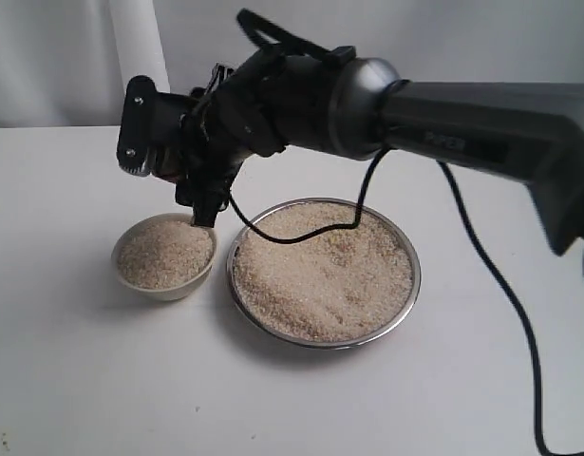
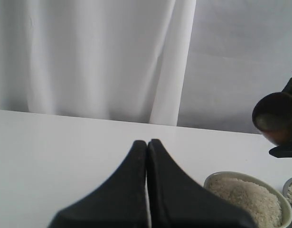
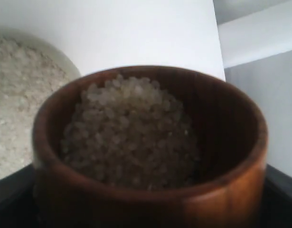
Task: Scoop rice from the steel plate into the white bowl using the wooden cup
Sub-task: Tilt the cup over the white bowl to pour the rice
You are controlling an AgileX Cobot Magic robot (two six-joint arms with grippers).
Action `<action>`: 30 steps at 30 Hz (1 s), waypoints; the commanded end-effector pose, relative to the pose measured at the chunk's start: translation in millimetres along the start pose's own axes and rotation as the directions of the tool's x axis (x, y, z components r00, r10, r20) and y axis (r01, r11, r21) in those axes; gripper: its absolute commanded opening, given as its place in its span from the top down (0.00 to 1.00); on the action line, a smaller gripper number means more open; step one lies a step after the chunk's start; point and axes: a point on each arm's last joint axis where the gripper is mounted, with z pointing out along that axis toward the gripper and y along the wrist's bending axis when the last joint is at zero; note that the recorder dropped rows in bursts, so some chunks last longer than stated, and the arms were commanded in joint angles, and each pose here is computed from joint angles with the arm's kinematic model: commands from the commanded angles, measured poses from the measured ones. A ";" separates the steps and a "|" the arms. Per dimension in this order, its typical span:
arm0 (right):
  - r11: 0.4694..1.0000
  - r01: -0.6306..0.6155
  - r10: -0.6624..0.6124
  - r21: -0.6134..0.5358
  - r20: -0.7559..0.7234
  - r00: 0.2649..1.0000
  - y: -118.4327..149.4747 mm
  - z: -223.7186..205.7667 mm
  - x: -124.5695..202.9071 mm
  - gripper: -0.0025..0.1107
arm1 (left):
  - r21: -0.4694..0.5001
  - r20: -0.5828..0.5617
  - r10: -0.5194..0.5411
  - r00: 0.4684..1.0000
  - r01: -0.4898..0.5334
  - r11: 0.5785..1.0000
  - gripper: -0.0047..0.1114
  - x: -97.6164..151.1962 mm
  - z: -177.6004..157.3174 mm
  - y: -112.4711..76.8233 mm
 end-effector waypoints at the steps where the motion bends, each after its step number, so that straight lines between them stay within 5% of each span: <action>1: 0.986 0.151 -0.143 0.072 -0.102 0.985 2.9 12.6 -9.3 0.98 | 0.006 0.000 -0.010 1.000 0.010 1.000 0.96 0.4 0.2 -0.3; 12: 0.884 0.464 -0.442 0.058 -0.223 0.869 45.2 50.2 -17.0 0.98 | 0.006 0.000 -0.010 1.000 0.010 1.000 0.96 0.4 0.2 -0.3; 30: 0.811 0.574 -0.520 0.116 -0.309 0.796 37.1 48.9 -16.1 0.98 | 0.006 0.000 -0.010 1.000 0.010 1.000 0.96 0.4 0.2 -0.3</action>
